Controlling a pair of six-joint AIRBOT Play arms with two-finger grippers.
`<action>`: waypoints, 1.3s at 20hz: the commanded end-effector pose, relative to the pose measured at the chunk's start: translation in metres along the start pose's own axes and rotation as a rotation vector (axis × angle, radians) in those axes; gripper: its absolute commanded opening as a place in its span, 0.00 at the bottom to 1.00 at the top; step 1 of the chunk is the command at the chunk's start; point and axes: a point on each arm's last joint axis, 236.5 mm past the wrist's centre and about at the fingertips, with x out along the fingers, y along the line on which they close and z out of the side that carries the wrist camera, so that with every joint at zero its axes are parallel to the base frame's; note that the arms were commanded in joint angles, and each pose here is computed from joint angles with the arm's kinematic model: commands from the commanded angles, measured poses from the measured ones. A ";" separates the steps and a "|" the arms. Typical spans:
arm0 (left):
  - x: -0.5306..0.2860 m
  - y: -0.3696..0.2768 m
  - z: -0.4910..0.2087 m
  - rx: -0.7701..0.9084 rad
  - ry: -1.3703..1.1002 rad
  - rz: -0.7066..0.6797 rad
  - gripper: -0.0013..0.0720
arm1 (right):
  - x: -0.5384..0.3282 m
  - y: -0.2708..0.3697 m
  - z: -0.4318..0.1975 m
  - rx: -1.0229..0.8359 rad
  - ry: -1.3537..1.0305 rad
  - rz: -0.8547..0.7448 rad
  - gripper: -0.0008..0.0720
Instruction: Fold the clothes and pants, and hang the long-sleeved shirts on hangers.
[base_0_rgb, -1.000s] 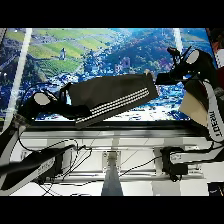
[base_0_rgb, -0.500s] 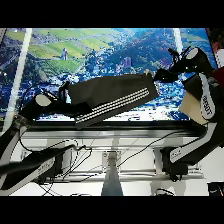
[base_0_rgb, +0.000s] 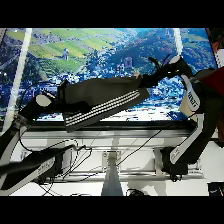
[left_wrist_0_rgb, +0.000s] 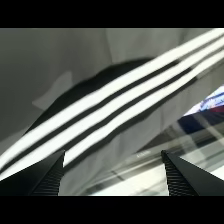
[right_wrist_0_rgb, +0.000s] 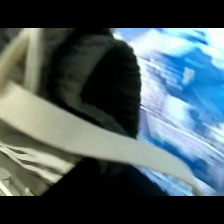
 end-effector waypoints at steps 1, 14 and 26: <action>-0.008 0.014 0.015 0.116 -0.032 0.077 0.96 | 0.005 0.039 0.019 -0.132 -0.038 -0.010 0.04; -0.223 0.011 0.177 0.263 -0.655 0.322 0.96 | -0.427 0.109 -0.045 0.201 -0.928 -0.628 0.04; -0.222 0.011 0.177 0.262 -0.653 0.322 0.96 | -0.563 0.074 -0.377 1.300 -1.475 -0.891 0.58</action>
